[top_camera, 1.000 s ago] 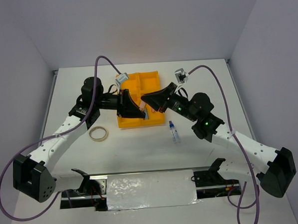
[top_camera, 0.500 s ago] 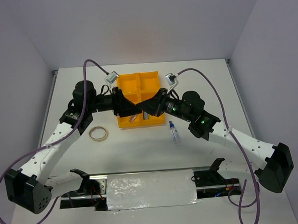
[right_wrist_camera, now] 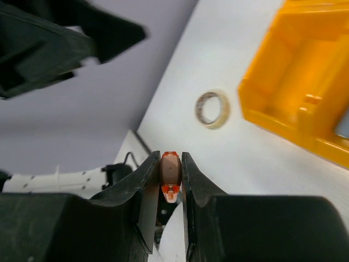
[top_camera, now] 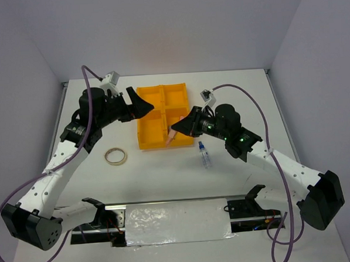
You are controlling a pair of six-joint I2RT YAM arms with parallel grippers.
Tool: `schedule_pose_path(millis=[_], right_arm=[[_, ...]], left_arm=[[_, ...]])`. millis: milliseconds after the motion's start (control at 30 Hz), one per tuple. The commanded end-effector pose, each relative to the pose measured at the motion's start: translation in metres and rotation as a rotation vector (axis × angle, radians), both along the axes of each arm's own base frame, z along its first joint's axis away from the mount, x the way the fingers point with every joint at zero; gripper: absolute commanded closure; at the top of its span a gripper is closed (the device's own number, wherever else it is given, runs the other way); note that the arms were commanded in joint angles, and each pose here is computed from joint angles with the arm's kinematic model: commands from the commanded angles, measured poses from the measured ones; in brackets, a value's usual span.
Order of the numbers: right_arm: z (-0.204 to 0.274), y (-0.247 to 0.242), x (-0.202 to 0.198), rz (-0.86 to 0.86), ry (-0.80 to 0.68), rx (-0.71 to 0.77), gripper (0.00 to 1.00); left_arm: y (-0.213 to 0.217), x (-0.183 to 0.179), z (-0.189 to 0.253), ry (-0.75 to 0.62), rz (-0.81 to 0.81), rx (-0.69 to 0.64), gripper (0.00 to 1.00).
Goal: Sort the stationery into containers
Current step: Place the pen in the storage box.
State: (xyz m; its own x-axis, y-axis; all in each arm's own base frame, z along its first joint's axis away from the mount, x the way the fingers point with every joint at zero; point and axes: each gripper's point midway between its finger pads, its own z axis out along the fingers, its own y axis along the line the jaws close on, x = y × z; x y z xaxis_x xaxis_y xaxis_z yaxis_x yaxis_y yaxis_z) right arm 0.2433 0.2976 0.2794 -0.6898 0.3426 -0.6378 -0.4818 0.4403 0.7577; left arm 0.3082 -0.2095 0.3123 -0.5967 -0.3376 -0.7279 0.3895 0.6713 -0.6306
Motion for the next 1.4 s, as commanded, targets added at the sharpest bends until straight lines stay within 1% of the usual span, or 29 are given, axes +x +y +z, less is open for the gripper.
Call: schedule_pose_path(millis=[0, 33, 67, 133, 167, 200, 300, 333, 367, 400, 433, 533, 667, 733, 767, 800, 833, 1033, 1100, 1167, 1200, 1233, 1300, 1333, 1367], right_arm=[[-0.020, -0.023, 0.018, -0.130, 0.027, -0.071, 1.00], [-0.033, -0.036, 0.032, -0.227, 0.059, -0.112, 1.00], [-0.038, -0.041, 0.040, -0.278, 0.067, -0.127, 1.00], [-0.055, -0.051, 0.058, -0.365, 0.078, -0.180, 1.00], [-0.058, -0.053, 0.065, -0.378, 0.075, -0.188, 1.00], [-0.057, -0.053, 0.074, -0.389, 0.057, -0.184, 1.00], [-0.072, -0.051, 0.100, -0.401, 0.066, -0.235, 1.00], [-0.085, -0.050, 0.108, -0.396, 0.073, -0.280, 1.00], [-0.078, -0.047, 0.117, -0.400, 0.057, -0.285, 1.00], [-0.085, -0.048, 0.120, -0.402, 0.068, -0.318, 0.99], [-0.089, -0.048, 0.133, -0.415, 0.063, -0.354, 0.98], [-0.102, -0.043, 0.147, -0.392, 0.061, -0.426, 0.93], [-0.113, -0.034, 0.162, -0.357, 0.080, -0.479, 0.90], [-0.115, -0.024, 0.164, -0.311, 0.082, -0.478, 0.85], [-0.117, -0.022, 0.164, -0.303, 0.089, -0.480, 0.77], [-0.120, -0.020, 0.163, -0.290, 0.099, -0.480, 0.72], [-0.120, -0.020, 0.163, -0.287, 0.099, -0.479, 0.65], [-0.115, -0.020, 0.162, -0.267, 0.081, -0.490, 0.49], [-0.104, -0.019, 0.159, -0.252, 0.061, -0.491, 0.46], [-0.092, -0.023, 0.155, -0.262, 0.046, -0.489, 0.45], [-0.067, -0.027, 0.151, -0.278, 0.010, -0.466, 0.45], [-0.056, -0.033, 0.147, -0.291, 0.002, -0.467, 0.44], [-0.037, -0.053, 0.129, -0.330, 0.016, -0.504, 0.42], [-0.038, -0.063, 0.124, -0.349, 0.032, -0.545, 0.40], [-0.046, -0.080, 0.109, -0.355, 0.069, -0.621, 0.39]], left_arm=[[0.057, 0.019, 0.005, 0.048, 0.320, 0.126, 0.01], [0.064, 0.020, 0.000, 0.079, 0.351, 0.150, 0.01], [0.073, 0.020, -0.001, 0.094, 0.384, 0.171, 0.01], [0.081, 0.014, -0.002, 0.115, 0.403, 0.203, 0.01], [0.084, 0.011, -0.002, 0.118, 0.408, 0.210, 0.01], [0.086, 0.009, -0.002, 0.119, 0.406, 0.223, 0.01], [0.097, -0.005, -0.009, 0.158, 0.421, 0.260, 0.01], [0.101, -0.013, -0.015, 0.184, 0.424, 0.279, 0.01], [0.104, -0.017, -0.018, 0.198, 0.426, 0.288, 0.01], [0.104, -0.021, -0.024, 0.217, 0.418, 0.301, 0.01], [0.106, -0.027, -0.028, 0.229, 0.412, 0.309, 0.01], [0.108, -0.040, -0.037, 0.248, 0.391, 0.321, 0.01], [0.110, -0.053, -0.042, 0.245, 0.367, 0.336, 0.01], [0.111, -0.057, -0.041, 0.233, 0.358, 0.344, 0.01], [0.113, -0.059, -0.040, 0.227, 0.358, 0.352, 0.01], [0.115, -0.061, -0.041, 0.234, 0.360, 0.364, 0.01], [0.118, -0.062, -0.040, 0.231, 0.369, 0.371, 0.01], [0.122, -0.064, -0.041, 0.230, 0.371, 0.398, 0.01], [0.120, -0.064, -0.046, 0.249, 0.357, 0.405, 0.01], [0.121, -0.063, -0.050, 0.271, 0.365, 0.414, 0.01], [0.121, -0.061, -0.055, 0.291, 0.365, 0.424, 0.01], [0.122, -0.062, -0.056, 0.302, 0.366, 0.432, 0.01], [0.123, -0.061, -0.058, 0.312, 0.370, 0.446, 0.01], [0.124, -0.061, -0.058, 0.316, 0.374, 0.453, 0.01], [0.126, -0.061, -0.058, 0.318, 0.377, 0.460, 0.01]])
